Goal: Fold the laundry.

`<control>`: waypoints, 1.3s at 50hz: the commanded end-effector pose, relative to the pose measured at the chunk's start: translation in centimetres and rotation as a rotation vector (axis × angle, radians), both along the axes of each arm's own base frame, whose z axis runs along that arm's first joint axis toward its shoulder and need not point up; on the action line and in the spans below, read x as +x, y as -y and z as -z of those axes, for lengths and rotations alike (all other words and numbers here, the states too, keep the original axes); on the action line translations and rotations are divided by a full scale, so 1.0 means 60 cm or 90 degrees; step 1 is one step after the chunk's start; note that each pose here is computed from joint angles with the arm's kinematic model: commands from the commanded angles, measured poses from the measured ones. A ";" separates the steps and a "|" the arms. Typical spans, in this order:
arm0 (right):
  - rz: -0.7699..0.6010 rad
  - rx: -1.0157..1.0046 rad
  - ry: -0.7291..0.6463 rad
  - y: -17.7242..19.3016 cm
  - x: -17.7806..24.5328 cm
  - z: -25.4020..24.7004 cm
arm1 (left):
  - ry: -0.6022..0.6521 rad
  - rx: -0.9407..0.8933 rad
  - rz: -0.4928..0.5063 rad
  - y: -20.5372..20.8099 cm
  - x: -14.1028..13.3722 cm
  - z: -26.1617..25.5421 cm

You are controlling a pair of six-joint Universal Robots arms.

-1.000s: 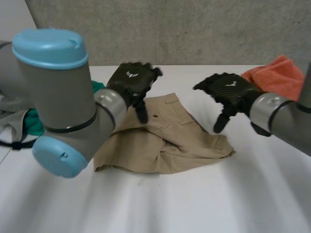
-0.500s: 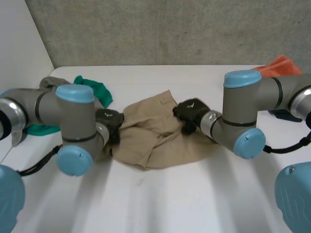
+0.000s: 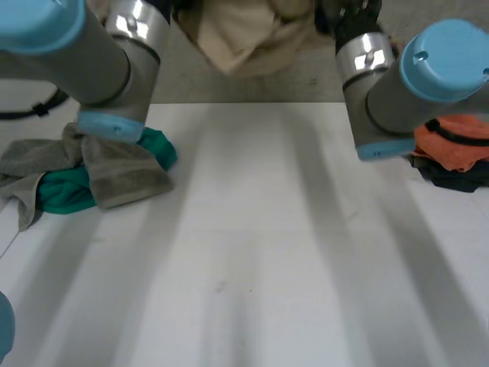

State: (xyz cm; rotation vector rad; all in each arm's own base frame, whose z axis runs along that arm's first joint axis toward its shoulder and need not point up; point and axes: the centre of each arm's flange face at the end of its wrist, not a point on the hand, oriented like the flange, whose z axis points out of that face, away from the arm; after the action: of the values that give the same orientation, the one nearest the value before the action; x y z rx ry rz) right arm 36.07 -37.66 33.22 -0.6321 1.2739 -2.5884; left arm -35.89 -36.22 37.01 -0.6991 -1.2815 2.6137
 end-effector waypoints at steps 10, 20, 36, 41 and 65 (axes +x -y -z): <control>0.002 0.516 -0.367 -0.129 -0.093 0.346 | 0.400 0.378 -0.003 -0.109 0.037 0.370; 0.018 0.483 -0.370 -0.150 -0.123 0.240 | 0.406 0.428 0.013 -0.168 0.057 0.310; -0.053 0.333 -0.482 -0.117 -0.113 0.200 | 0.260 0.564 -0.051 -0.152 0.144 0.290; -0.054 0.333 -0.508 -0.099 -0.112 0.219 | 0.222 0.616 -0.064 -0.149 0.161 0.318; 0.088 0.282 -0.426 -0.076 -0.139 0.198 | 0.140 0.549 -0.036 -0.110 0.100 0.277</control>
State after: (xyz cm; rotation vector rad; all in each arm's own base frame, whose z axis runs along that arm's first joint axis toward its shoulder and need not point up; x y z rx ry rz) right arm 28.36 -34.00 16.69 -1.5687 2.1209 -1.9543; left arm -30.30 -29.57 15.03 -0.9043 -2.3091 1.5710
